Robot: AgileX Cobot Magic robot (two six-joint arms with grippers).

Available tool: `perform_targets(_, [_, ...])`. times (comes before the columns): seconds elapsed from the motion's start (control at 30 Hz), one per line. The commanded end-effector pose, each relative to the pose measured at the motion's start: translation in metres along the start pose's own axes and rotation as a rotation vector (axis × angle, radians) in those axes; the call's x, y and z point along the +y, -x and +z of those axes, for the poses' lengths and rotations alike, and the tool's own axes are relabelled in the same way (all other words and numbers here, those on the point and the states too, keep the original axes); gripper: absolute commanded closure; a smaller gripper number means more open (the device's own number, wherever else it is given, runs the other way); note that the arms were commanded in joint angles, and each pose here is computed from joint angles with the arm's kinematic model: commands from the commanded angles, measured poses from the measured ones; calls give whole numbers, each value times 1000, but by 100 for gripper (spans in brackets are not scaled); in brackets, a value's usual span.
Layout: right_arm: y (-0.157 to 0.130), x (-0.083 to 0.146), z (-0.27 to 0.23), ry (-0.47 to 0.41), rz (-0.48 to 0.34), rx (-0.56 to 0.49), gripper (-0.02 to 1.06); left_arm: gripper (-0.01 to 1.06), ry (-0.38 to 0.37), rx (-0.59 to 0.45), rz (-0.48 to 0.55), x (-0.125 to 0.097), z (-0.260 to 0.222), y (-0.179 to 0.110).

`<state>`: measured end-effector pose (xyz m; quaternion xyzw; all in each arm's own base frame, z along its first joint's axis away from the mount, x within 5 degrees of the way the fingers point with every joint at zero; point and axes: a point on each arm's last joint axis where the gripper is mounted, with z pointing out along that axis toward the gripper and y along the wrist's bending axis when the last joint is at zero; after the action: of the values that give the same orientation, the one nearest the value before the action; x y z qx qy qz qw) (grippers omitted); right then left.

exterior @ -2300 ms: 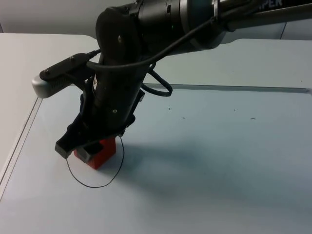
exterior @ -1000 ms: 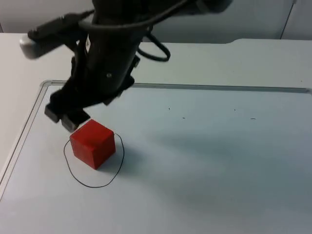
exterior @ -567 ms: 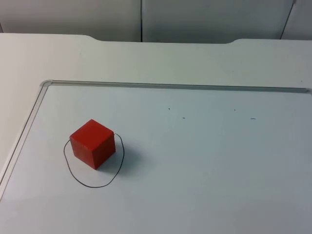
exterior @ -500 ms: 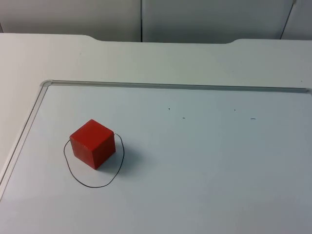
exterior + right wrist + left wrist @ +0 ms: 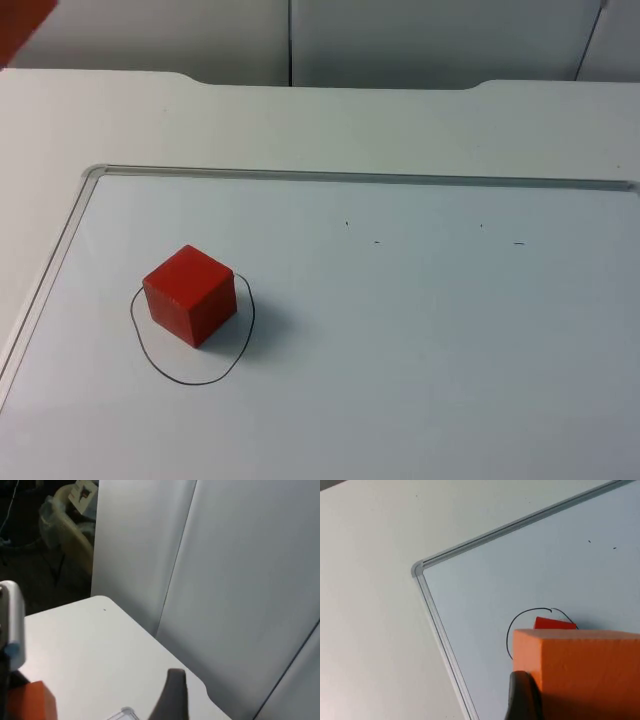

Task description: Pick up one cube with the left hand and another cube with the right hand. First place the cube in the right hand at the target position, then stack the cube in the left hand on top.

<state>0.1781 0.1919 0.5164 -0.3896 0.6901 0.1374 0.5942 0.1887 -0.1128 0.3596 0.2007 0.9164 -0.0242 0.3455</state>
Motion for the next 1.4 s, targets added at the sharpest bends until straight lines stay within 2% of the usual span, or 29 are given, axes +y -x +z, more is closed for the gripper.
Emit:
perform_targets(0.0, [-8, 1, -9, -3, -11, -10, 32, 105, -15, -10, 19, -5, 9, 4])
perform_targets(0.1, [-21, 3, -26, -4, -8, -44, 32, 105, -22, -1, 30, -10, 26, 9])
perform_targets(0.2, [-40, 5, -54, -8, 38, -114, 32, 105, -24, 33, 52, -16, 48, 12])
perform_targets(0.4, [-48, 4, -83, -16, 65, -161, 32, 105, -43, 129, 109, -29, 93, 10])
perform_targets(0.6, [-50, 4, -86, -16, 66, -151, 32, 105, -46, 212, 149, -37, 133, 4])
perform_targets(0.7, [-50, 4, -86, -16, 66, -148, 33, 105, -54, 250, 201, -41, 152, -1])
perform_targets(0.87, [-50, 4, -86, -16, 66, -147, 33, 105, -119, 281, 258, -44, 167, -5])
perform_targets(1.13, [-50, 4, -86, -16, 66, -147, 33, 105, -248, 261, 164, -22, 173, -1])
perform_targets(1.37, [-50, 4, -86, -17, 66, -155, 33, 105, -263, 270, 128, -21, 179, -3])
